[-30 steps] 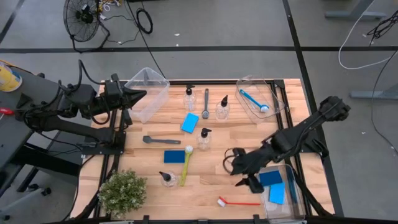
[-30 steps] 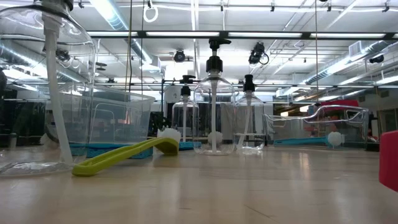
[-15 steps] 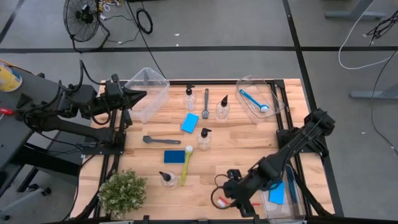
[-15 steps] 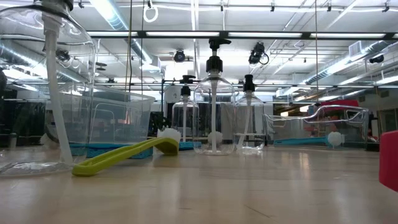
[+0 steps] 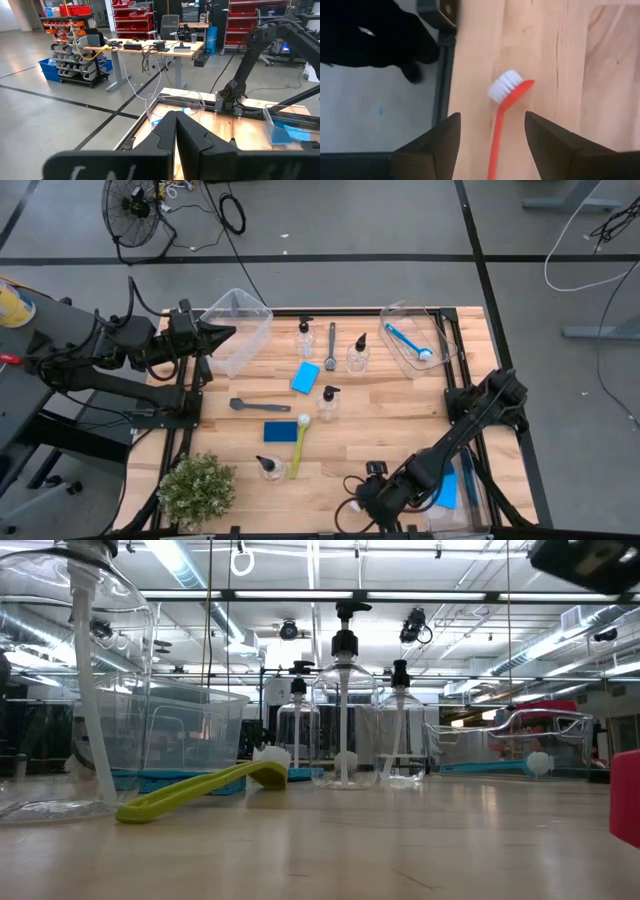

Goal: Pick & Place Kitchen Sink Supplies
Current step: Put the red cleaning brush into the top transparent bin, then put the transparent bottle spray into the transparent container

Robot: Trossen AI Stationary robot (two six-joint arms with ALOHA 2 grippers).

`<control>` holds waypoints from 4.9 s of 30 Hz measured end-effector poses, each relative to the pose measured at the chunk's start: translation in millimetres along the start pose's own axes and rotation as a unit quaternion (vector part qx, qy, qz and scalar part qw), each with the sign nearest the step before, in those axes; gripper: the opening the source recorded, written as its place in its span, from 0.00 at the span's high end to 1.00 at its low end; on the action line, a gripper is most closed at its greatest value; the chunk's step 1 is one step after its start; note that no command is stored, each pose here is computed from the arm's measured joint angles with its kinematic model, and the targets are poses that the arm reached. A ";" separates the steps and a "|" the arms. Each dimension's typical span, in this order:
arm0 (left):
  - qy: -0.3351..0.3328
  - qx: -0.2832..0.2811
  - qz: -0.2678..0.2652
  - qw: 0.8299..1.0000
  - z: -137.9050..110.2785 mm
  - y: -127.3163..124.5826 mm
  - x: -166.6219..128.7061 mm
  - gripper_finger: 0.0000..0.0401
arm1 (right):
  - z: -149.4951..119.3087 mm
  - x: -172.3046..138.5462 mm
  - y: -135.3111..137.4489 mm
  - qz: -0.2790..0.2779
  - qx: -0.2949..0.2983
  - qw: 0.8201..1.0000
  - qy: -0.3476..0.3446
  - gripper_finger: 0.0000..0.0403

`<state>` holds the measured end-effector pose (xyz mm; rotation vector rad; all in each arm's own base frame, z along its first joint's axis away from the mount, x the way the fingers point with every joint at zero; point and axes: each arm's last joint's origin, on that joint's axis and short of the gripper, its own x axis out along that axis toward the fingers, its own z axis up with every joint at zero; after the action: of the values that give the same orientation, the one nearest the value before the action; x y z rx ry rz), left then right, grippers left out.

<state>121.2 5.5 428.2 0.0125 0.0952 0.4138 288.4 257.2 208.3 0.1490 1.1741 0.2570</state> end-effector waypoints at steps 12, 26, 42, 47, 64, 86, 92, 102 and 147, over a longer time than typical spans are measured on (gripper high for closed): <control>0.000 0.000 0.000 1.000 0.0 0.0 0.0 0.96 | -18.1 52.9 5.5 -0.028 0.044 0.998 0.046 0.45; 0.001 -0.001 -0.011 1.000 -0.2 -0.7 0.0 0.96 | -25.5 67.3 2.6 -0.054 0.061 0.995 0.065 0.67; 0.001 0.000 -0.017 1.000 -0.2 -1.0 -0.1 0.96 | -17.5 50.9 1.9 -0.038 0.090 0.994 0.049 0.97; 0.001 0.000 -0.017 1.000 -0.2 -1.0 0.0 0.96 | -5.4 20.5 -7.6 -0.057 0.102 0.993 0.013 0.97; 0.001 0.001 -0.017 1.000 -0.1 -1.0 -0.1 0.96 | 0.2 -153.6 -93.8 -0.181 0.193 0.959 -0.100 0.97; 0.001 0.002 -0.017 1.000 -0.2 -0.9 -0.1 0.96 | -33.0 -259.2 -240.4 -0.385 0.314 0.860 -0.114 0.97; 0.001 0.002 -0.017 1.000 -0.2 -0.9 -0.1 0.96 | -44.0 -276.7 -278.9 -0.445 0.328 0.828 -0.092 0.97; 0.001 0.014 -0.017 1.000 -0.2 -0.9 -0.1 0.96 | -64.5 -268.1 -332.9 -0.413 0.359 0.832 -0.088 0.97; -0.001 -0.004 0.084 0.996 0.2 6.8 0.4 0.96 | -40.8 -253.4 -355.7 -0.173 0.226 0.881 -0.377 0.44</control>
<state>118.9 11.9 428.6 0.0134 0.0900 0.5831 202.1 -155.3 330.0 0.4033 0.4409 -0.3825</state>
